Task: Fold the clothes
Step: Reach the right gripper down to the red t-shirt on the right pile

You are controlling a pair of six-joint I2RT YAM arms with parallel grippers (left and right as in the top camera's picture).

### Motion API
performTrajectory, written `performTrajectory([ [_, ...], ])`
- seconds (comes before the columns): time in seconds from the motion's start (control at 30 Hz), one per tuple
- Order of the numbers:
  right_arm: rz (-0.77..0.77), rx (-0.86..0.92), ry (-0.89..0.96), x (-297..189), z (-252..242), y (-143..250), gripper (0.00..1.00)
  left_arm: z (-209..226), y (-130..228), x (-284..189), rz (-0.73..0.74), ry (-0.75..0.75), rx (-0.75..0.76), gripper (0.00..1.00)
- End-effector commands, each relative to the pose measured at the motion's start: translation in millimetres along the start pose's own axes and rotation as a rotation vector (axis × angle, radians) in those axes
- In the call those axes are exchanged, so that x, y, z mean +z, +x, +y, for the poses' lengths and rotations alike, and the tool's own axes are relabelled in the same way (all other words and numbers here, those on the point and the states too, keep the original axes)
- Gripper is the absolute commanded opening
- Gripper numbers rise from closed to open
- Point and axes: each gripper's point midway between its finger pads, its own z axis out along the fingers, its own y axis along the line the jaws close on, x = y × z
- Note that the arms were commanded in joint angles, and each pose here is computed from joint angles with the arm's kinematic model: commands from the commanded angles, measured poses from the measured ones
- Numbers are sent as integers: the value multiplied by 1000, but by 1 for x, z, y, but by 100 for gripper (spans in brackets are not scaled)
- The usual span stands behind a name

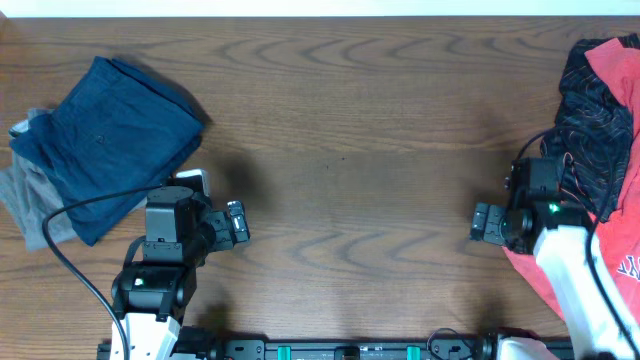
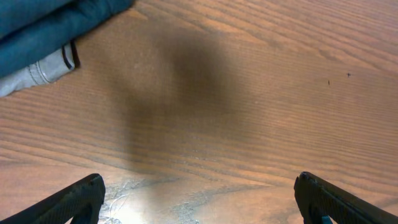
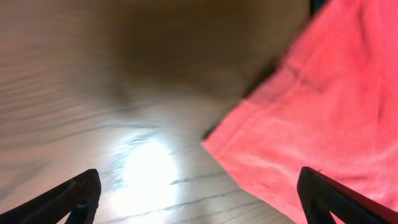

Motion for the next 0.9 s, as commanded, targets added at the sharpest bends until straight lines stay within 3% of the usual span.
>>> performTrajectory([
  [0.0, 44, 157, 142, 15, -32, 0, 99, -4, -8, -5, -18, 12, 17, 98],
  [0.23, 121, 230, 233, 39, -55, 9, 97, -4, -8, -5, -18, 12, 17, 98],
  [0.27, 133, 231, 236, 41, -56, 11, 94, -4, -8, -5, -18, 12, 17, 98],
  [0.37, 164, 236, 244, 46, -58, 20, 65, -4, -8, -5, -18, 12, 17, 98],
  [0.5, 176, 251, 248, 50, -62, 26, 58, -4, -8, -5, -18, 12, 17, 98],
  [0.6, 190, 264, 236, 52, -62, 32, 41, -4, -9, -5, -21, 13, 17, 98],
  [0.63, 191, 268, 226, 53, -61, 32, 40, -4, -9, -5, -21, 12, 17, 98],
  [0.7, 191, 276, 207, 55, -58, 32, 44, -4, -9, -5, -21, 13, 17, 98],
  [0.77, 185, 288, 142, 57, -47, 28, 73, -4, -9, -5, -21, 13, 17, 98],
  [0.83, 175, 290, 68, 59, -35, 23, 84, -4, -9, -5, -22, 13, 17, 97],
  [0.87, 169, 278, 30, 60, -29, 20, 84, -4, -10, -5, -25, 13, 17, 98],
])
